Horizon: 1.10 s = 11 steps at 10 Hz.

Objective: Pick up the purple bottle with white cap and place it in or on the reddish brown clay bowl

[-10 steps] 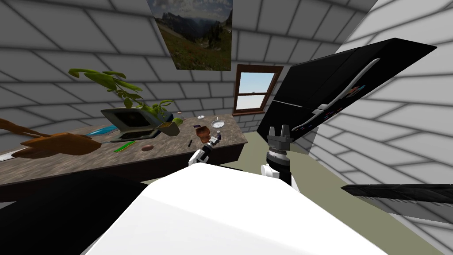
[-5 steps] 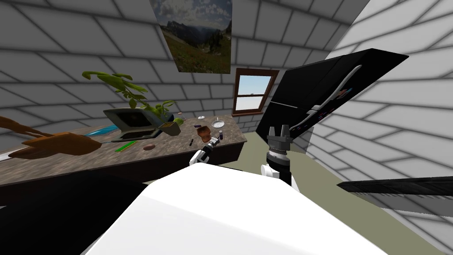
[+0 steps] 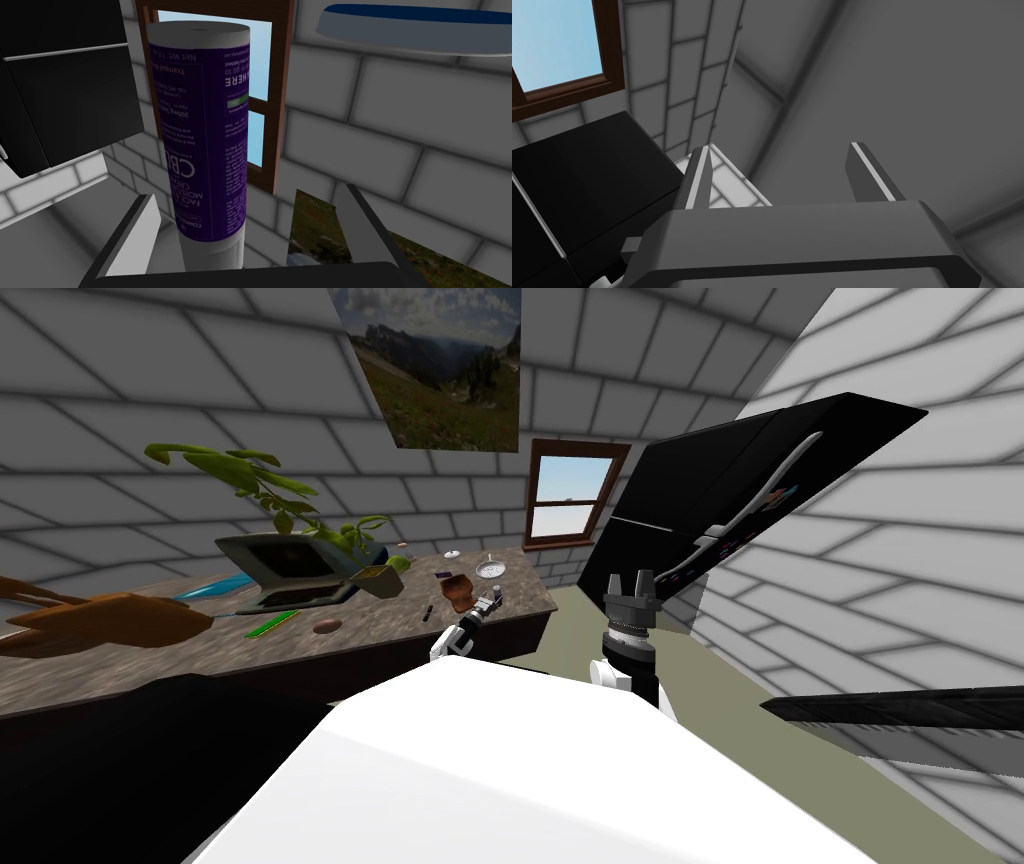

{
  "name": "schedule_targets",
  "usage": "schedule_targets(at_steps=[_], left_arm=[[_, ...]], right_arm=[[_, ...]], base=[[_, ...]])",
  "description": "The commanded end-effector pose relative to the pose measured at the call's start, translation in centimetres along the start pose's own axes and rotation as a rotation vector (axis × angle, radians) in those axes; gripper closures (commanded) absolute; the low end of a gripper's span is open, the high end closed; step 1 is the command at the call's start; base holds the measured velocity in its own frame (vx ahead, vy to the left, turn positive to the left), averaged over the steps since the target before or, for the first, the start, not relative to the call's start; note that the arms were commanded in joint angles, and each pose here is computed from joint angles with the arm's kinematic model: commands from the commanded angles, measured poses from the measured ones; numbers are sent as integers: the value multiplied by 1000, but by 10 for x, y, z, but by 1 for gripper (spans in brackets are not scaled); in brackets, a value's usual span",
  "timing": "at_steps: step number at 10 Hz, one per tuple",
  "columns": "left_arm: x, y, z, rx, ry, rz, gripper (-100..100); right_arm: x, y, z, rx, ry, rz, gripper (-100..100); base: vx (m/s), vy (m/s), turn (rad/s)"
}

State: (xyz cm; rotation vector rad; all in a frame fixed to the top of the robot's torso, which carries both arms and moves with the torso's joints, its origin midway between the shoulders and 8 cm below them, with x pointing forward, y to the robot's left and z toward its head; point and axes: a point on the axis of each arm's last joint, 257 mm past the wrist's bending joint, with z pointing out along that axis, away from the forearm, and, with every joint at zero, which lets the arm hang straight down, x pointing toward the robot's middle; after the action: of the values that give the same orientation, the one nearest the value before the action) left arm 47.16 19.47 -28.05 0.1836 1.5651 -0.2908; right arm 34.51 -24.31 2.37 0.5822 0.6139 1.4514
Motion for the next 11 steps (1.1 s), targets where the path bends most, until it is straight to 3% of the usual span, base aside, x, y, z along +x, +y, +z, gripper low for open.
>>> schedule_targets(at_steps=[1, 5, 6, 7, 8, 9, 11], left_arm=[[0, 0, 0, 0, 0, 0, 100], [0, 0, 0, 1, -1, 1, 100], [-1, 0, 0, 1, -1, 1, 0], [-1, 0, 0, 1, -1, 1, 100], [-1, 0, 0, 1, -1, 1, 0], [-6, -2, 3, 0, -5, -9, 100], [-10, -5, 4, -2, -8, -18, 100]], right_arm=[[0, 0, 0, 0, 0, 0, 0], [0, 0, 0, 0, 0, 0, 0], [0, 0, 0, 0, 0, 0, 0], [0, 0, 0, 0, 0, 0, 0], [0, 0, 0, 0, 0, 0, 0], [0, 0, 0, 0, 0, 0, 0], [0, 0, 0, 0, 0, 0, 0]], base=[[0, 0, 0], [0, 0, 0], [0, 0, 0], [0, 0, 0], [0, 0, 0], [-110, 36, -61], [-142, 25, -50]])
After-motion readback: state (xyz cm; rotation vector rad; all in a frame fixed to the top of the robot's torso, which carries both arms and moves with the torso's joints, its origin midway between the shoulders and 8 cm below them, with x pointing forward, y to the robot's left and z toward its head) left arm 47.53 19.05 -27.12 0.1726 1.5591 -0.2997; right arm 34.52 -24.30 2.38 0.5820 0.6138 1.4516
